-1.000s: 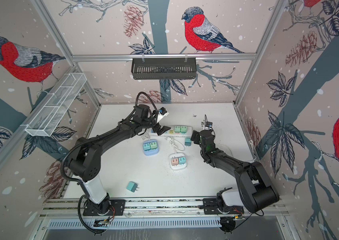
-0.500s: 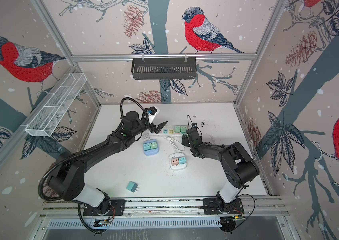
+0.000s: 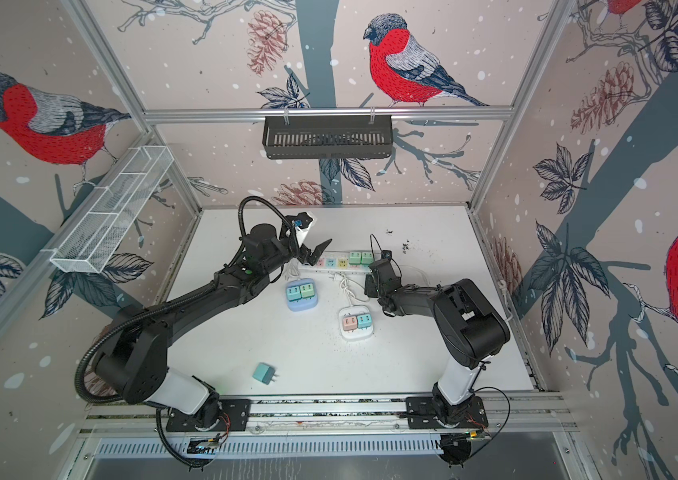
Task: Insert the plug
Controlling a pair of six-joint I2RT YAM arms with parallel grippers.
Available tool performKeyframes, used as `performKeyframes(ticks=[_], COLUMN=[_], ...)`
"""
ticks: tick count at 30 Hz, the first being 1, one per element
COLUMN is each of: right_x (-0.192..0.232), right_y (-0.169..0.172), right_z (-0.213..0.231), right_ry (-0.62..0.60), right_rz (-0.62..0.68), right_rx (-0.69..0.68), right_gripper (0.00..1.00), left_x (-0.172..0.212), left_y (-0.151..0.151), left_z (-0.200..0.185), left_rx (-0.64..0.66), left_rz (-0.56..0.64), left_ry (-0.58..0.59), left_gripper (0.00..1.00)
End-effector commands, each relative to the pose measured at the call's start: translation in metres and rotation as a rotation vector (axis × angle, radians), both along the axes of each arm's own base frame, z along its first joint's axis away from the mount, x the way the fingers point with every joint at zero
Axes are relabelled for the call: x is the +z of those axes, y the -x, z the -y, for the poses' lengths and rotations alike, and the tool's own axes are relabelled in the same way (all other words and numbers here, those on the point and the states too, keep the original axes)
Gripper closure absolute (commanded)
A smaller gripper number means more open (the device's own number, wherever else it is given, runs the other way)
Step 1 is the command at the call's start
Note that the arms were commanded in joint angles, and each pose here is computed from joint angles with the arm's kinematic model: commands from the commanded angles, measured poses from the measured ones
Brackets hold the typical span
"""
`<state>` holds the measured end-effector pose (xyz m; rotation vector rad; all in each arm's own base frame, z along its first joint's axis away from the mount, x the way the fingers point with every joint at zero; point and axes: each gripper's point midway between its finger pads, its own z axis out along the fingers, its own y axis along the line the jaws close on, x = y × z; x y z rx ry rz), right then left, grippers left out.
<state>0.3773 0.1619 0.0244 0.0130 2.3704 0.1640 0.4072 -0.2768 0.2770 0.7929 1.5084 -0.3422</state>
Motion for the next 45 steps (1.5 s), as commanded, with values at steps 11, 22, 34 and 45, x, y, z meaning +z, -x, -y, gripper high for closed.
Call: performKeyframes(ticks=[11, 22, 34, 45], right_x=[-0.010, -0.002, 0.089, 0.192], right_y=[0.006, 0.007, 0.009, 0.055], right_z=[0.005, 0.006, 0.009, -0.010], right_ry=[0.040, 0.037, -0.048, -0.067], right_rz=[-0.028, -0.014, 0.309, 0.778], right_rx=[-0.012, -0.011, -0.010, 0.158], right_gripper=[0.53, 0.68, 0.83, 0.93], left_x=[0.024, 0.033, 0.075, 0.072], left_y=[-0.022, -0.015, 0.013, 0.042], left_z=[-0.080, -0.090, -0.099, -0.096], left_rx=[0.468, 0.496, 0.407, 0.288], left_rz=[0.054, -0.009, -0.028, -0.014], left_ry=[0.249, 0.305, 0.574, 0.484], left_gripper=[0.01, 0.01, 0.01, 0.02])
